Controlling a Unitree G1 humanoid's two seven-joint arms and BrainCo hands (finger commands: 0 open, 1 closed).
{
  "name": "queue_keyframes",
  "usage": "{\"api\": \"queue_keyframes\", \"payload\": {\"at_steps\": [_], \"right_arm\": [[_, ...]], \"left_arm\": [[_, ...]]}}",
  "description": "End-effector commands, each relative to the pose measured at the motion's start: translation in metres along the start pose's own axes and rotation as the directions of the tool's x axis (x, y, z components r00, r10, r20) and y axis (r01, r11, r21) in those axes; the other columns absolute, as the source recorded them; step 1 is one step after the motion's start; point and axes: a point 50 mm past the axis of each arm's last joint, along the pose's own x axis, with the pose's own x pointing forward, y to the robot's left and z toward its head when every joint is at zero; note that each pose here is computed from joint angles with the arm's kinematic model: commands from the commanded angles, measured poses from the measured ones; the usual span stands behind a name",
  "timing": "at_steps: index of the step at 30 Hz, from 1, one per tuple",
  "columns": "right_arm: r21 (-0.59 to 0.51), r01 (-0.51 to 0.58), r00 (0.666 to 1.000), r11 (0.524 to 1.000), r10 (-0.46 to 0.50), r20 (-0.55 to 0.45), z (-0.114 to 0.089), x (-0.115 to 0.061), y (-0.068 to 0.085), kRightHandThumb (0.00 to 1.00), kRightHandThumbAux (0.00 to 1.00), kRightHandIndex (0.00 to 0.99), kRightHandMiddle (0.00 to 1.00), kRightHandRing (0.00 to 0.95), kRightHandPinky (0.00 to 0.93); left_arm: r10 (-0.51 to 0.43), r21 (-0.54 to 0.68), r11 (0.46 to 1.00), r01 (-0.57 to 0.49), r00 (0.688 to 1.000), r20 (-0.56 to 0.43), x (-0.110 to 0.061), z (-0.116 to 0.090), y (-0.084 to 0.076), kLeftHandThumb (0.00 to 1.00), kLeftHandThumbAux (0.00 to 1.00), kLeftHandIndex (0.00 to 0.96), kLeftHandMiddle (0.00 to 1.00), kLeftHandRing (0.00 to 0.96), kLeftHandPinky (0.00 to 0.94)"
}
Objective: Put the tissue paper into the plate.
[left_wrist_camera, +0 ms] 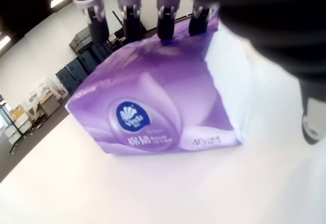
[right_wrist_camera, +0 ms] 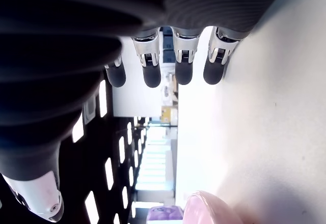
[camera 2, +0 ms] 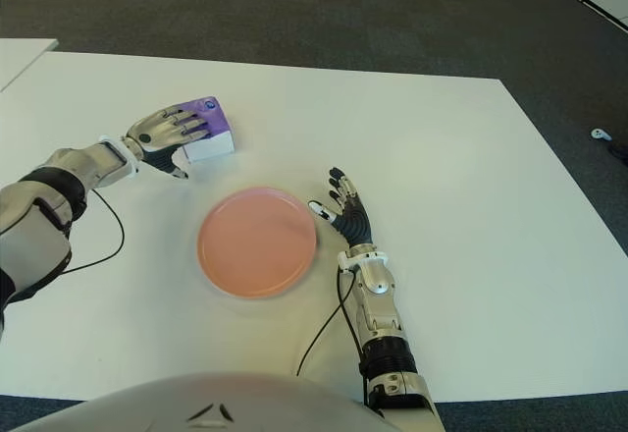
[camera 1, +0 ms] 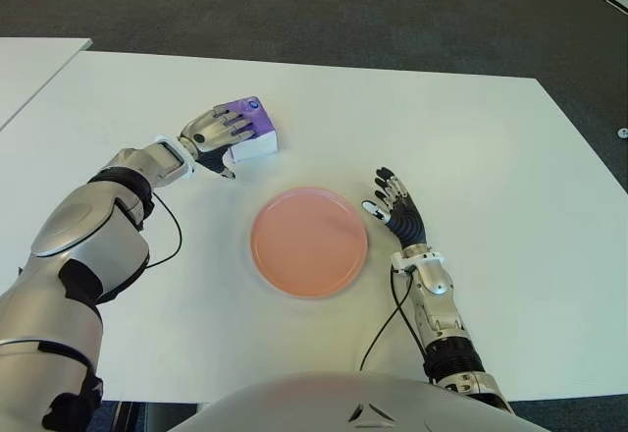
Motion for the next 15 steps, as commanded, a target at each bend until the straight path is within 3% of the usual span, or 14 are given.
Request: {"api": "queue_keyframes", "payload": {"at_steps": [1,12,15], "right_arm": [[0.047,0.027,0.938,0.999,-0.009,-0.345,-0.0646,-0.0479,0.0046,0.019,0.657,0.0,0.0,0.0,0.0],[0.05,0.024,0.934,0.998,-0.004,-0.357,-0.0674,-0.0474,0.0051,0.023,0.633,0.0,0.0,0.0,0.0],[0.051,0.026,0.933,0.998,-0.006,-0.359,-0.068,-0.0478,0.0048,0.025,0.639,0.0,0.0,0.0,0.0]], "left_arm": [[-0.038,-0.028,0.999,0.038,0.999,0.018,-0.0084,0.006,-0.0138,0.202,0.467,0.0,0.0,0.0,0.0],[-0.017,-0.084,0.996,0.018,1.0,0.017,-0.0102,0.0068,-0.0138,0.201,0.479,0.0,0.0,0.0,0.0],[0.042,-0.166,0.985,-0.05,0.998,-0.052,-0.0098,0.0019,-0.0089,0.2,0.475,0.0,0.0,0.0,0.0]]}}
